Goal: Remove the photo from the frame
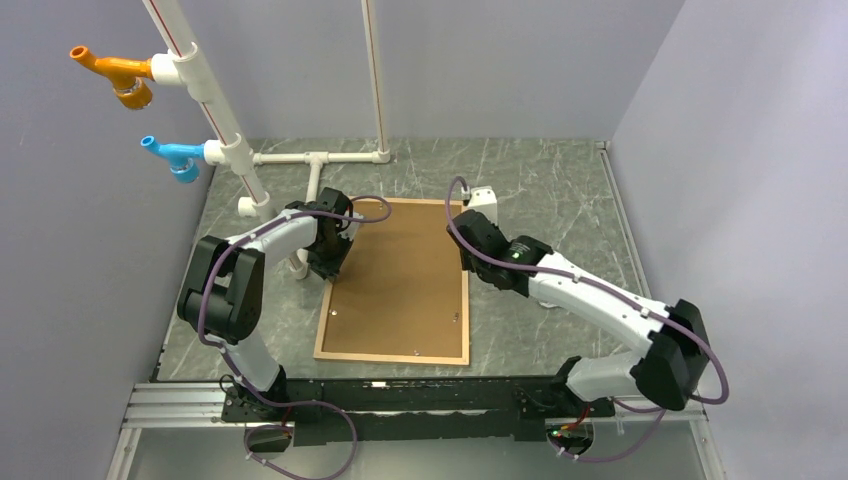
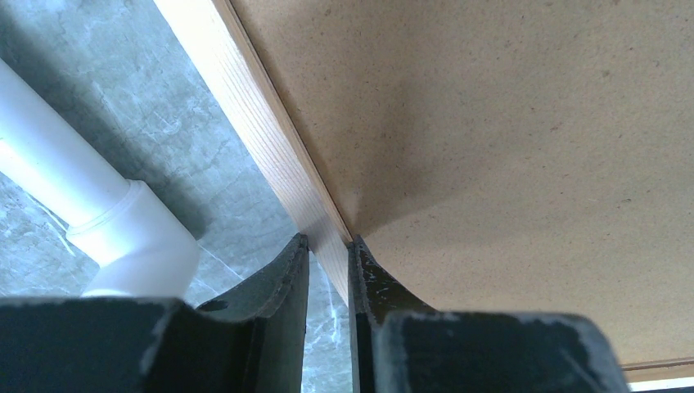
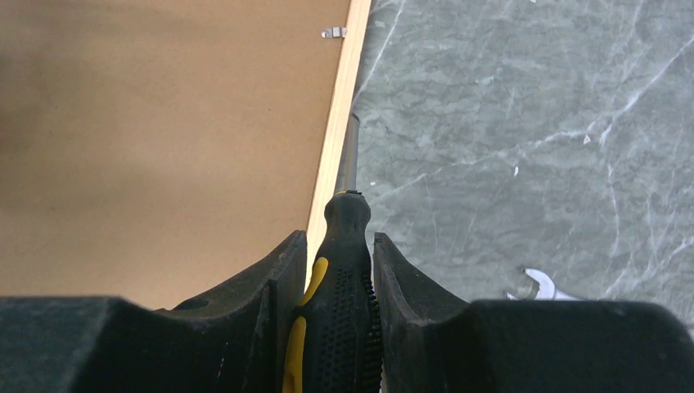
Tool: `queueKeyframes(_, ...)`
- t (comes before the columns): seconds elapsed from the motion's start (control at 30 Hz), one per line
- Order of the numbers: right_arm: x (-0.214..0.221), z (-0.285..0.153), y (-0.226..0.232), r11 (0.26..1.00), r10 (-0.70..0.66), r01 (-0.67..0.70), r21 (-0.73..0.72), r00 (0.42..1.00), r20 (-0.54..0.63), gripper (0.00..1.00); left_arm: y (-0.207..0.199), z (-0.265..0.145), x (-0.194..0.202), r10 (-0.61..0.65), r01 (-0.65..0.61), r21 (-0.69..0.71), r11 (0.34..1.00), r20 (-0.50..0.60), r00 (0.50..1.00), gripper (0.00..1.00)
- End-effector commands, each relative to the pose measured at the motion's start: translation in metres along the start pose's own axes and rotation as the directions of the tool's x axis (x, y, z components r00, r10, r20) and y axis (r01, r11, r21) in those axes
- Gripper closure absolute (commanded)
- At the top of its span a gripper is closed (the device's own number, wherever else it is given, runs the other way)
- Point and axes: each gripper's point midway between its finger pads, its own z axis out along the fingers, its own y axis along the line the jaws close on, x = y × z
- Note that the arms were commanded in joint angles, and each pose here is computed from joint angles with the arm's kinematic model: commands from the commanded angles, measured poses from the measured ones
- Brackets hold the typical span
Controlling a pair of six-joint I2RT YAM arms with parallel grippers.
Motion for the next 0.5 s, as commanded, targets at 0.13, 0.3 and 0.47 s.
queueKeyframes(0.13, -0.049, 0.022, 0.029, 0.998, 0.014, -0.005, -0.068, 0.992, 0.125, 1.00, -0.017, 0.004, 0.002, 0.028, -0.027, 0.088, 0.996, -0.017, 0.999, 0.81)
queueKeyframes(0.3, -0.050, 0.041, 0.036, 0.998, -0.006, 0.014, -0.060, 0.992, 0.123, 1.00, -0.017, 0.004, 0.001, 0.031, -0.029, 0.088, 0.996, -0.016, 0.999, 0.81)
queueKeyframes(0.47, -0.044, 0.060, 0.033, 1.000, -0.024, 0.025, -0.006, 0.995, 0.099, 1.00, -0.017, 0.004, 0.001, 0.030, -0.029, 0.085, 0.996, -0.014, 0.999, 0.81)
